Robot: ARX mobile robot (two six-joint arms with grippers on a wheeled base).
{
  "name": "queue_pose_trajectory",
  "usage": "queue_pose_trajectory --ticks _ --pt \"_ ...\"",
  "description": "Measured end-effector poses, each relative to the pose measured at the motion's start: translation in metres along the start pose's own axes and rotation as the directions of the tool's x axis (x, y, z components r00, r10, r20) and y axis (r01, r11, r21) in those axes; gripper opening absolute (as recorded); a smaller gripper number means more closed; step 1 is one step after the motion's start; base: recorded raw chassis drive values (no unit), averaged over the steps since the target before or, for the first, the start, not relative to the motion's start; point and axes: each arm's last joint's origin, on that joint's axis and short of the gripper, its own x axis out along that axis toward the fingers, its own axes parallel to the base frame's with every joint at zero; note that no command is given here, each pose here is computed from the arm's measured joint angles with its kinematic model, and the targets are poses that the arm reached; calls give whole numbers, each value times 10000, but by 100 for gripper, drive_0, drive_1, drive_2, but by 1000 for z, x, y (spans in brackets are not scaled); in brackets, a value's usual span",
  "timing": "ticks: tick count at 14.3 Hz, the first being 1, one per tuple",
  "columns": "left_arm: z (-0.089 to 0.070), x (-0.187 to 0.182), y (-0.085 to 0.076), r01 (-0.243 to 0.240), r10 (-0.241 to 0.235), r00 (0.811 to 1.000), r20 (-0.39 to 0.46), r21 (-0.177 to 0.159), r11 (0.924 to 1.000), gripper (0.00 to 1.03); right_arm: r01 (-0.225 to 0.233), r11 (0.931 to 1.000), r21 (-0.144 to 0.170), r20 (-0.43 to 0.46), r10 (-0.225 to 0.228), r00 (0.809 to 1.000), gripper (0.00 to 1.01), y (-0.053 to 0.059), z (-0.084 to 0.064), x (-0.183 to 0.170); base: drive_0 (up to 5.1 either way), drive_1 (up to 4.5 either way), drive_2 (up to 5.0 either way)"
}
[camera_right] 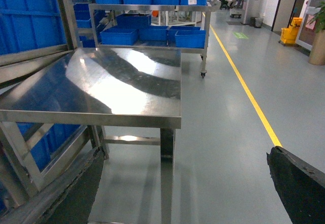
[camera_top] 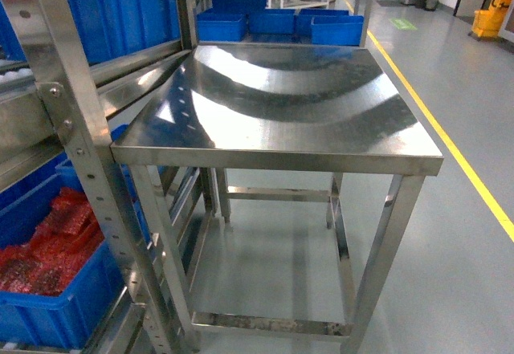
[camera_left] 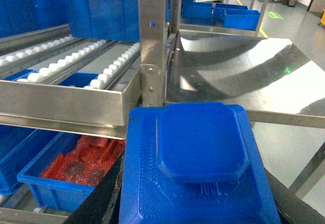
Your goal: Pick blue part to blue bin on bottom shelf
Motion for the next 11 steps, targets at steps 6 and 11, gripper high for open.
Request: queue_pose_trajectory --ticks 6,11 --pt "0 0 0 -26 26 10000 12 1 10000 43 -19 10000 4 -4 19 10000 98 0 0 0 -485 261 261" --pt "0 0 0 -30 30 10000 2 0 10000 43 -19 10000 0 -11 19 10000 98 0 0 0 -485 261 261"
